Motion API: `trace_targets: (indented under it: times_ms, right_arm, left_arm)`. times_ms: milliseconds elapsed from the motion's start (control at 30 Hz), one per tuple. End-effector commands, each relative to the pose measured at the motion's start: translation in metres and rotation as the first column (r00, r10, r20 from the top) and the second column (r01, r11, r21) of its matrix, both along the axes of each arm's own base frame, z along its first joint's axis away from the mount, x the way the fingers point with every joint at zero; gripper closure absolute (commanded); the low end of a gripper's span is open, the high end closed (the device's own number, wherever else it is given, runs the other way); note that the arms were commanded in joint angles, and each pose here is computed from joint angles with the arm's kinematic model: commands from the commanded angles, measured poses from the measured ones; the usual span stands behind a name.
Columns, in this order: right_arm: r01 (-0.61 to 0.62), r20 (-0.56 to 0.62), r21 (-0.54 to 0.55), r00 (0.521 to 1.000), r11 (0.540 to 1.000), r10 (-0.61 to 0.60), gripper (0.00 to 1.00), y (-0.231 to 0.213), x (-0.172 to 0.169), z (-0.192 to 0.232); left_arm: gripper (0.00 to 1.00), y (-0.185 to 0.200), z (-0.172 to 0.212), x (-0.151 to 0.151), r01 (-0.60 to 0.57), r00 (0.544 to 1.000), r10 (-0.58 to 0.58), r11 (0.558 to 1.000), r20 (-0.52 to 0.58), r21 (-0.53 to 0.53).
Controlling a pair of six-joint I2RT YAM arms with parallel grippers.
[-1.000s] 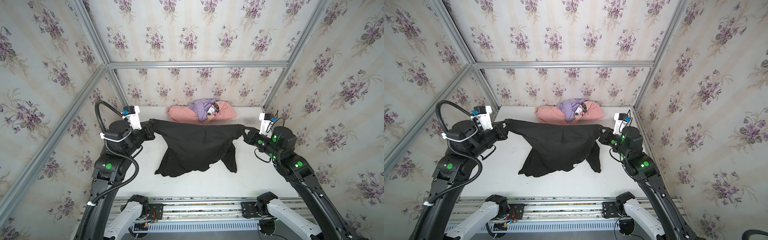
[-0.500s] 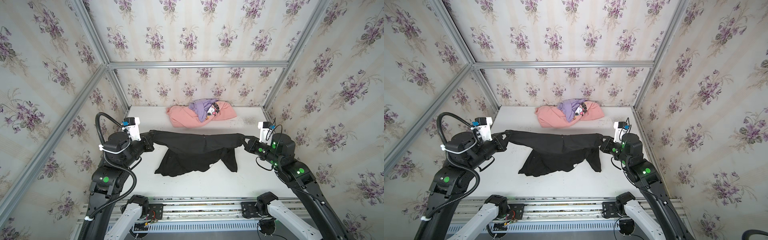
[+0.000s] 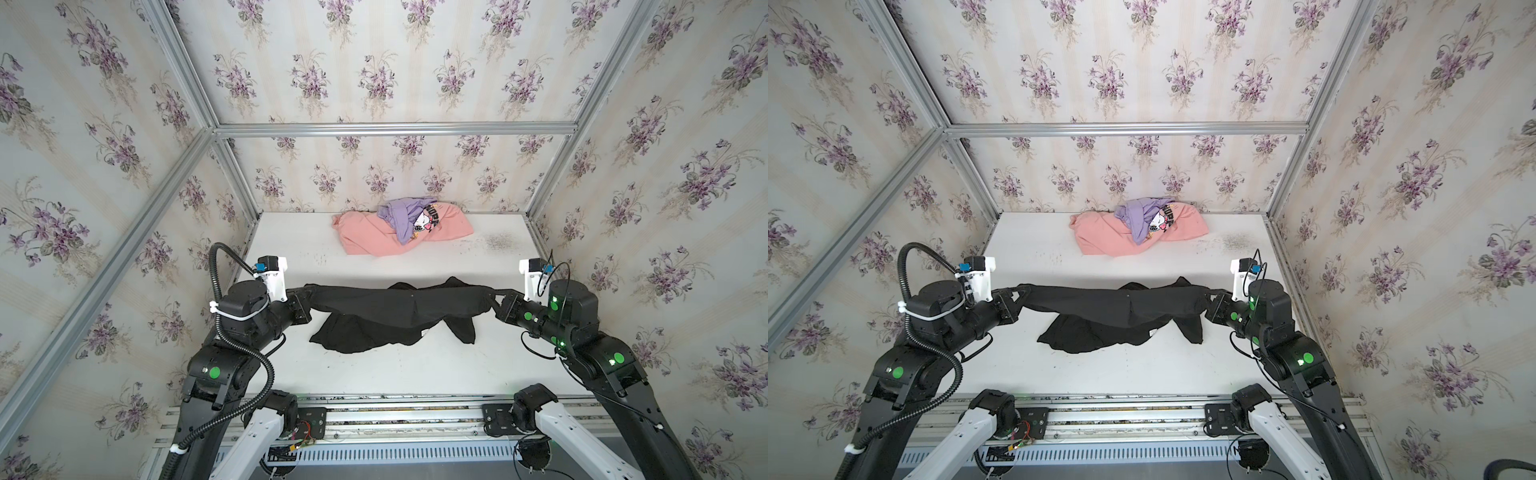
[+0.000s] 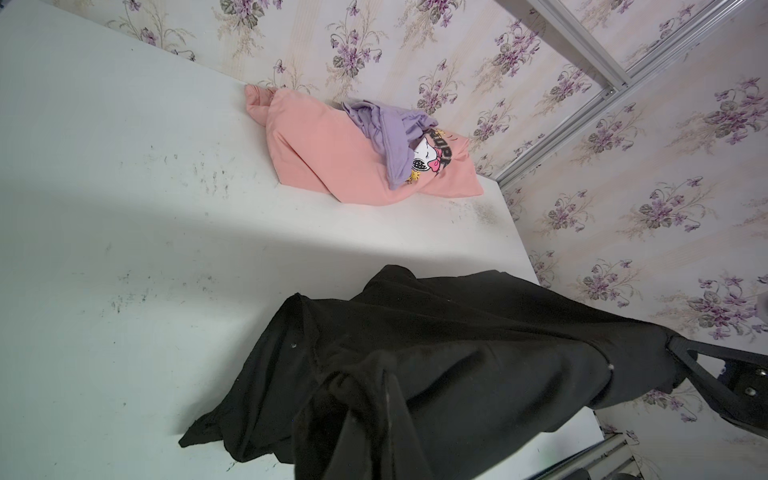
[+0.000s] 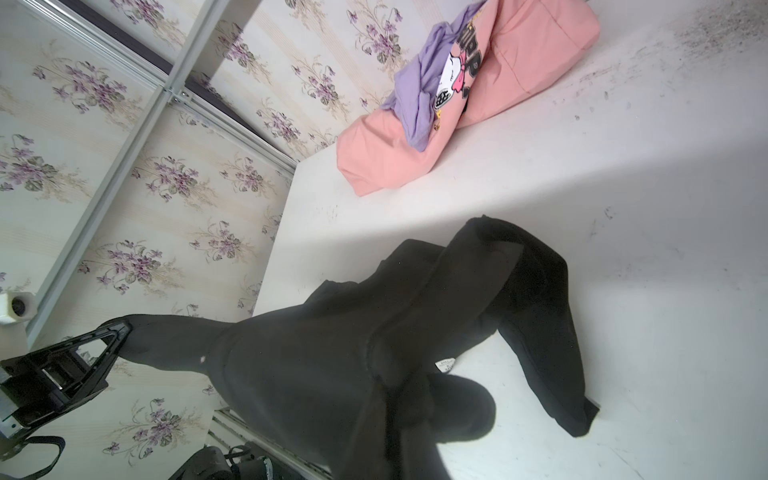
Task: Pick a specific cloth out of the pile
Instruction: 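Lay the black cloth flat on the table with both grippers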
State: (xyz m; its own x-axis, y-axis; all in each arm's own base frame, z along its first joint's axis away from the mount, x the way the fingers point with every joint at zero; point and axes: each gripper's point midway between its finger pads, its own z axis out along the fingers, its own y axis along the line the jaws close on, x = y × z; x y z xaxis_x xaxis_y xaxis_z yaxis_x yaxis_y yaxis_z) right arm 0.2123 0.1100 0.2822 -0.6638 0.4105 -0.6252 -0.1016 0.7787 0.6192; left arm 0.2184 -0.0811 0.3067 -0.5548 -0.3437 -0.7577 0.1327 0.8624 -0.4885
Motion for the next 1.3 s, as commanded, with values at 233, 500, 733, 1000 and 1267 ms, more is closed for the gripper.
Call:
trace_targets:
  times_ms: [233, 500, 733, 1000, 1267]
  right_arm:
    - [-0.016, -0.081, -0.013, 0.997, 1.0, 0.014, 0.99, -0.003, -0.02, -0.024]
    - [-0.01, -0.162, 0.003, 0.987, 1.0, 0.011, 1.0, -0.006, -0.037, -0.055]
    - [-0.009, -0.254, 0.006, 0.967, 1.0, 0.01, 1.0, -0.008, -0.054, -0.088]
    - [0.004, -0.332, 0.01, 0.943, 1.0, -0.001, 1.0, -0.007, -0.058, -0.132]
    - [0.013, -0.336, 0.006, 0.942, 1.0, -0.01, 1.0, -0.004, -0.044, -0.144]
  left_arm:
    - [1.0, 0.01, -0.026, -0.02, -0.06, 0.994, 0.06, 0.998, -0.097, 0.011]
    - [1.0, 0.003, -0.066, -0.029, -0.036, 0.976, 0.038, 0.999, -0.214, 0.016]
    - [1.0, -0.006, -0.102, -0.035, -0.017, 0.954, 0.024, 0.999, -0.298, 0.027]
    - [1.0, -0.014, -0.14, -0.038, -0.003, 0.933, 0.008, 1.0, -0.359, 0.014]
    - [1.0, -0.013, -0.154, -0.025, -0.052, 0.921, 0.059, 0.998, -0.384, 0.029]
